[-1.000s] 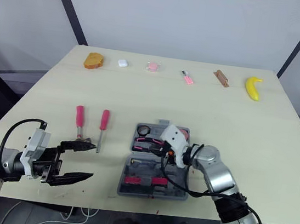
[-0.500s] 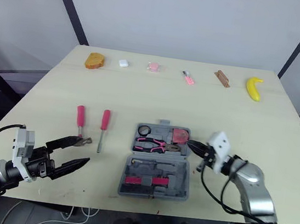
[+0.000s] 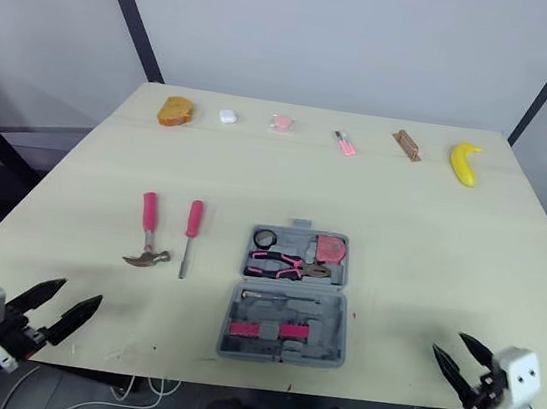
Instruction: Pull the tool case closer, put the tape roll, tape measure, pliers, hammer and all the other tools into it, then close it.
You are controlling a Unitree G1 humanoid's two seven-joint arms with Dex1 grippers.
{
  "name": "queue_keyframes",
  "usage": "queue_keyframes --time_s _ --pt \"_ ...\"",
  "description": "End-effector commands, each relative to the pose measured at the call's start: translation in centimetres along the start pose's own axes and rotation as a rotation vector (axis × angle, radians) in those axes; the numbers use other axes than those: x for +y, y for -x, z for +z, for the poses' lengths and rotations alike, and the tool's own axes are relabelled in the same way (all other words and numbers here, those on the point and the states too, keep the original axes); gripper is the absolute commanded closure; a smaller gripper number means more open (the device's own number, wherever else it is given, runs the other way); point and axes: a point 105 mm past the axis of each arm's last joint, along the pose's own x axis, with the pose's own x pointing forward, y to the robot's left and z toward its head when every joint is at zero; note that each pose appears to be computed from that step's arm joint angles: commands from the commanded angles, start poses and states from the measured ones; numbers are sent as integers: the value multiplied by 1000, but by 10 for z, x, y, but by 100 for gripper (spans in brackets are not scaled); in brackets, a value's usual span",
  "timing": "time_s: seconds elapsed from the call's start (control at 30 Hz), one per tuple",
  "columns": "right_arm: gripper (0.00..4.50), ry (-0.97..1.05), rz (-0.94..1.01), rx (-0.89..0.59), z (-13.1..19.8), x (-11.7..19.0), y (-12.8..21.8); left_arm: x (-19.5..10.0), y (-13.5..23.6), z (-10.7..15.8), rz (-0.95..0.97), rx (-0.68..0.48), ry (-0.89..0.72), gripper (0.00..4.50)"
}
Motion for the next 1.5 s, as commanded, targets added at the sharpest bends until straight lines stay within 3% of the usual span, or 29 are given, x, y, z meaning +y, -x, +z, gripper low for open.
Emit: queue_keyframes --time_s 0.03,0.23,0.47,0.93,1.2,1.5 --pt "10 33 -43 -40 6 -16 18 18 12 11 65 -25 -39 0" --pt "10 36 -74 -54 5 -27 22 26 17 6 72 -6 -37 0" --pt "10 62 -24 -74 11 -24 12 16 10 6 45 -27 -32 0" --pt "10 115 366 -164 65 33 -29 -2 -35 29 108 -82 -11 0" --pt "10 188 577 -250 92 78 -47 22 -64 43 325 -73 -5 0" --pt "10 240 616 -293 111 90 -66 29 -111 38 419 0 13 0"
